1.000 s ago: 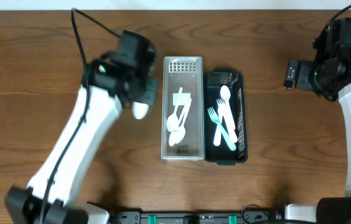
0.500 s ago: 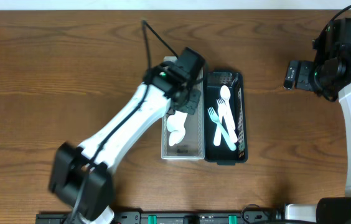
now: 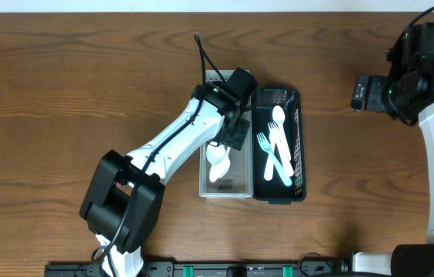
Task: Pack container
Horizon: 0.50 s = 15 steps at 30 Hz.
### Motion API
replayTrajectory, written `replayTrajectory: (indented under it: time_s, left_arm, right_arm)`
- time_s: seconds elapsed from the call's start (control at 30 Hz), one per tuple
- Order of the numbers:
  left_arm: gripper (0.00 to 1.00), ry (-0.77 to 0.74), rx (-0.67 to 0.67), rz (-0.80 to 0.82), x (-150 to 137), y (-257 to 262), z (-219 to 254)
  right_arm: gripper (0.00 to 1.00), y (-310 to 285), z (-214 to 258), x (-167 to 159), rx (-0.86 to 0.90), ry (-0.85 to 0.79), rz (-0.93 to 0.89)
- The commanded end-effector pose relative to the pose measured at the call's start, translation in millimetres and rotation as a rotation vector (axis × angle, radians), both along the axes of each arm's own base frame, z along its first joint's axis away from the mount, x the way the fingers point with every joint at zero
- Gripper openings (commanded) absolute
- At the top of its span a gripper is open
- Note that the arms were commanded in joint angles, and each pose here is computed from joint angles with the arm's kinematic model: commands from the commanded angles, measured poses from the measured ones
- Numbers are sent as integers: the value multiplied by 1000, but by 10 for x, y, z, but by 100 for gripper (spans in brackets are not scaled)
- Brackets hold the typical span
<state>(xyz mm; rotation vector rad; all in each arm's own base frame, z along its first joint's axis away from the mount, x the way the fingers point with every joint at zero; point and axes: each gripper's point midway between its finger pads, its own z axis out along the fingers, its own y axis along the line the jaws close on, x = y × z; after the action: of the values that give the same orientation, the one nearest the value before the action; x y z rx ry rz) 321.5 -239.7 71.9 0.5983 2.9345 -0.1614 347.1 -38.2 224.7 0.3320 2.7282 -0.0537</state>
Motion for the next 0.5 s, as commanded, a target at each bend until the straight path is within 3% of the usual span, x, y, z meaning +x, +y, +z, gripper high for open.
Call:
replayTrajectory:
  time_s: [0.0, 0.23, 0.37, 0.47]
  left_arm:
    - [57, -66, -19, -28, 56, 5, 291]
    - [58, -262, 59, 79, 225, 543, 951]
    - [69, -341, 38, 175, 332, 953, 1295]
    - [83, -377, 35, 284, 473, 1334, 1413]
  right_arm:
    - [99, -20, -33, 1, 0, 11, 4]
    - [99, -16, -14, 48, -6, -8, 22]
    - [99, 46, 20, 131, -14, -41, 56]
    - [99, 180, 79, 259, -19, -94, 96]
